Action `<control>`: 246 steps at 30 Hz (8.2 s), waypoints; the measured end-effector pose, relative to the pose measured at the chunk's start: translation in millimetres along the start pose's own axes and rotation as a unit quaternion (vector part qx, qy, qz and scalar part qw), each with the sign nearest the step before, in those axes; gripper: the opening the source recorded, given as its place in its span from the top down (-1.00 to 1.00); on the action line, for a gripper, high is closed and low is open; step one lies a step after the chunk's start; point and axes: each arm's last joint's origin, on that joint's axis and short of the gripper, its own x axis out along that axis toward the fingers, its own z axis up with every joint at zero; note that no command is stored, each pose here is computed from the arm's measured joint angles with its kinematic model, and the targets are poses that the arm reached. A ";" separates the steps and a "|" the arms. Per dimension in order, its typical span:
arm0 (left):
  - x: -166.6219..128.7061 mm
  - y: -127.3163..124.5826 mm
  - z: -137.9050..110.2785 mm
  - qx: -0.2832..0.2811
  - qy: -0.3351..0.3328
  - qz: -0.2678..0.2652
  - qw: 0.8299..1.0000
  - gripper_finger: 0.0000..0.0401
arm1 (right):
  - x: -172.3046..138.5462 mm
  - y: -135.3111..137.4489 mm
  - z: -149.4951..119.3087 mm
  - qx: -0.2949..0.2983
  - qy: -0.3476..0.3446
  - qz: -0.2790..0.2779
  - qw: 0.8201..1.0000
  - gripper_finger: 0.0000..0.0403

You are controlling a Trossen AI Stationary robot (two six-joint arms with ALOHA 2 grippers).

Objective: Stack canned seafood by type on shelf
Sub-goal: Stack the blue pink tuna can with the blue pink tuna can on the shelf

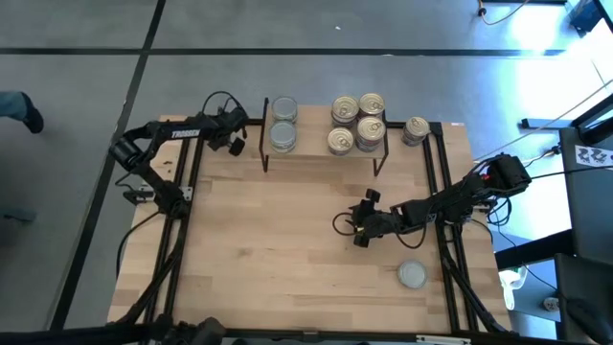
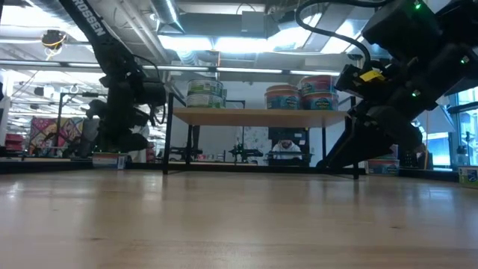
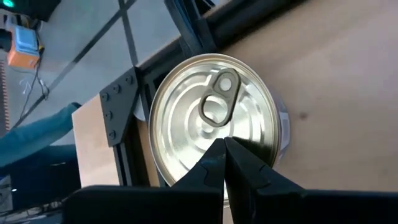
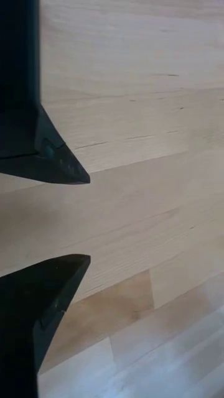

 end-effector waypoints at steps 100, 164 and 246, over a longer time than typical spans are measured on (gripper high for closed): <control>-265.3 -199.7 -129.1 0.303 -0.318 -0.502 0.745 0.28 | -4.0 12.0 24.4 0.026 -0.097 0.139 0.985 0.04; -200.7 -197.2 -184.1 0.335 -0.360 -0.483 0.724 -0.16 | 33.5 28.9 6.8 0.004 -0.142 0.150 0.978 0.47; -201.0 -255.2 -175.4 0.550 -0.605 -0.179 0.548 0.07 | 8.5 20.1 23.3 0.010 -0.154 0.161 0.975 0.47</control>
